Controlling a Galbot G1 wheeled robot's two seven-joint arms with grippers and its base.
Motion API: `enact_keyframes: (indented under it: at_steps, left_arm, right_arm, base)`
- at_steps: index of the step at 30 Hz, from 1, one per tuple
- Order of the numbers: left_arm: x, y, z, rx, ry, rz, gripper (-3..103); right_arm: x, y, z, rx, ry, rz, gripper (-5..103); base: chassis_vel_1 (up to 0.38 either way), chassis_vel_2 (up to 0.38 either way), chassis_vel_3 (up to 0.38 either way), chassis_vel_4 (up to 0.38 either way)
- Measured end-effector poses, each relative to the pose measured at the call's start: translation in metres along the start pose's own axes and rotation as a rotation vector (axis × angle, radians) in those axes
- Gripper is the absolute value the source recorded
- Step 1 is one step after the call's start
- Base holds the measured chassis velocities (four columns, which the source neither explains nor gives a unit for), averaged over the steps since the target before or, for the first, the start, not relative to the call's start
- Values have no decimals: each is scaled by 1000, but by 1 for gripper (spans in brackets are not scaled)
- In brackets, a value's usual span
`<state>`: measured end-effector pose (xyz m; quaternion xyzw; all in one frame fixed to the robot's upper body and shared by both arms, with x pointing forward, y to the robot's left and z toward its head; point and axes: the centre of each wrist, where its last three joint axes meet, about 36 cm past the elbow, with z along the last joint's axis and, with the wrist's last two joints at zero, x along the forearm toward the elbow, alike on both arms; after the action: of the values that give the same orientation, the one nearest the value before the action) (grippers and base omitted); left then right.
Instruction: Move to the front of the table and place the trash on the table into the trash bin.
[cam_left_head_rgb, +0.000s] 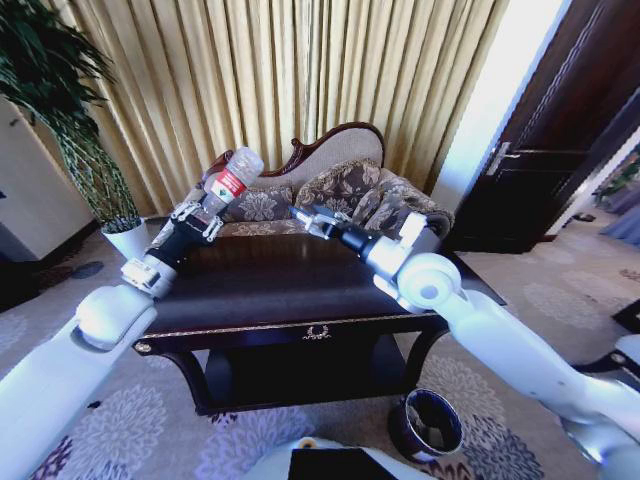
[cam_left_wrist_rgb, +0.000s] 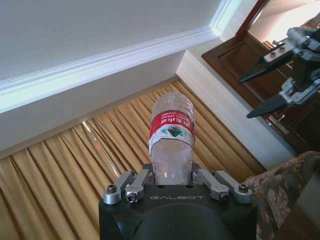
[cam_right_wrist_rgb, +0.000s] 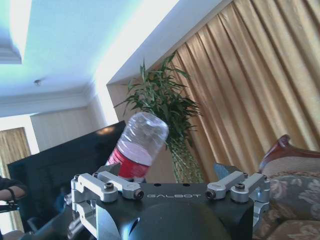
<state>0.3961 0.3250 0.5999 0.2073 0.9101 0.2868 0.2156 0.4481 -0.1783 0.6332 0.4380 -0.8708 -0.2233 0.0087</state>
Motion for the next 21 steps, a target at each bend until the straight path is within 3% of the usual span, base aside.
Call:
enact_keyframes:
  at_steps: [21]
  left_arm:
    - [-6,-20,-19,0,-25,112,29]
  right_arm:
    - [-40,14,1,8,20,-74,100]
  base:
    - [0,0,0,0]
